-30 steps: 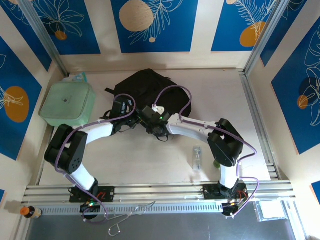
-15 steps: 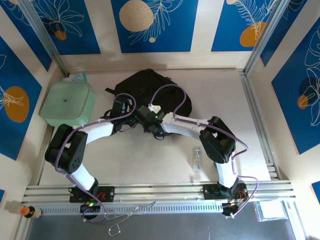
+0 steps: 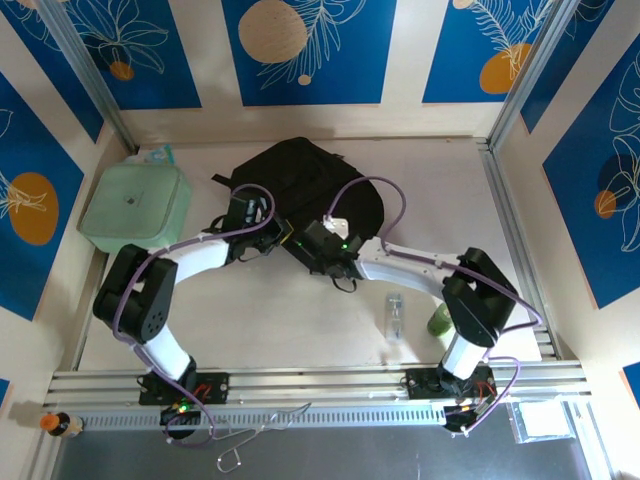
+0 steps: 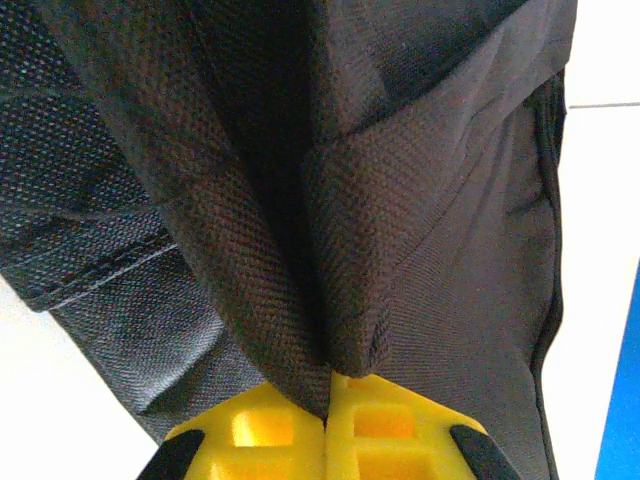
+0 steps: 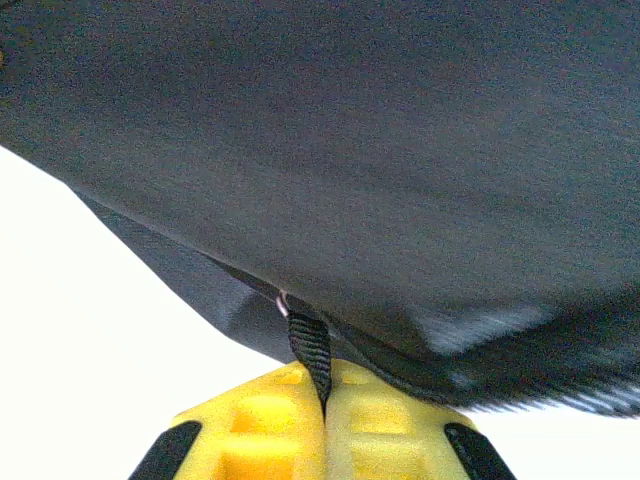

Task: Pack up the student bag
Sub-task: Zip the student bag at the top-center of the table.

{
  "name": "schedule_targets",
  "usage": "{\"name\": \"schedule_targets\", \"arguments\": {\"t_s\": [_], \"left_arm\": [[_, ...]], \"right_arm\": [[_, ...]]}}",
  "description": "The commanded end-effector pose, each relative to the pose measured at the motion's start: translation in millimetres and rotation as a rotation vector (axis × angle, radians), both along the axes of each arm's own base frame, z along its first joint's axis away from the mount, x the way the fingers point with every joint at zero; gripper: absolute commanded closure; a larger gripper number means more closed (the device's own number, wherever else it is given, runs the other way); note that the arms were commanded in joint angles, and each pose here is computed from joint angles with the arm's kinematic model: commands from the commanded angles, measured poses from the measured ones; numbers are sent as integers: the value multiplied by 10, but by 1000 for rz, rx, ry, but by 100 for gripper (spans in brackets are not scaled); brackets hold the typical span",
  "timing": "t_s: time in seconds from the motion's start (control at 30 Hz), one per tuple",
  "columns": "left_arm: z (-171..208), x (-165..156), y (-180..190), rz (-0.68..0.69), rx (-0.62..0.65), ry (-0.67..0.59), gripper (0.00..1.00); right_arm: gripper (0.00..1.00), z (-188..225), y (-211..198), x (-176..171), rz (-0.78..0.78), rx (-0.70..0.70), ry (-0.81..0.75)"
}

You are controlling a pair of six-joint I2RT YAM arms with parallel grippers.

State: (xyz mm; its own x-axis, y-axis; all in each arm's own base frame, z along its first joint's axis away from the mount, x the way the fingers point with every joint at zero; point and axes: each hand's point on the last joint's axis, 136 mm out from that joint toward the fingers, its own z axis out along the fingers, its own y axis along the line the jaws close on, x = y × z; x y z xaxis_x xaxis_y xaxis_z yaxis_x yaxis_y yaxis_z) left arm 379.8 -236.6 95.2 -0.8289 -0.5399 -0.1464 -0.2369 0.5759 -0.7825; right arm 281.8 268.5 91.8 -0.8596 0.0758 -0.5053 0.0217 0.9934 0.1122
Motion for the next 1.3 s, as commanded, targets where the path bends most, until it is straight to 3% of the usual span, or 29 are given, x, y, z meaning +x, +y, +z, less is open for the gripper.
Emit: {"name": "schedule_targets", "arguments": {"t_s": [0.0,0.27,0.6,0.7,0.8,0.9,1.03,1.27], "left_arm": [[18,161,107,24,55,-44,100],[-29,209,189,26,94,-41,100],[-139,207,328,9,159,-23,100],[-184,206,396,1,184,-14,100],[-178,215,479,-4,206,-15,99],[-96,206,603,11,214,-28,75],[40,130,910,75,234,-49,52],[117,-198,1293,194,197,-19,34]], "right_arm": [[100,-21,-242,-133,-50,-17,27],[100,22,-568,-207,-84,-58,17],[100,121,-782,187,-50,-3,-11],[100,135,-774,331,-27,29,-2],[100,181,-512,427,99,78,-4],[100,193,-140,467,246,69,6],[100,193,345,513,383,95,9],[100,200,1111,516,531,234,33]]}}
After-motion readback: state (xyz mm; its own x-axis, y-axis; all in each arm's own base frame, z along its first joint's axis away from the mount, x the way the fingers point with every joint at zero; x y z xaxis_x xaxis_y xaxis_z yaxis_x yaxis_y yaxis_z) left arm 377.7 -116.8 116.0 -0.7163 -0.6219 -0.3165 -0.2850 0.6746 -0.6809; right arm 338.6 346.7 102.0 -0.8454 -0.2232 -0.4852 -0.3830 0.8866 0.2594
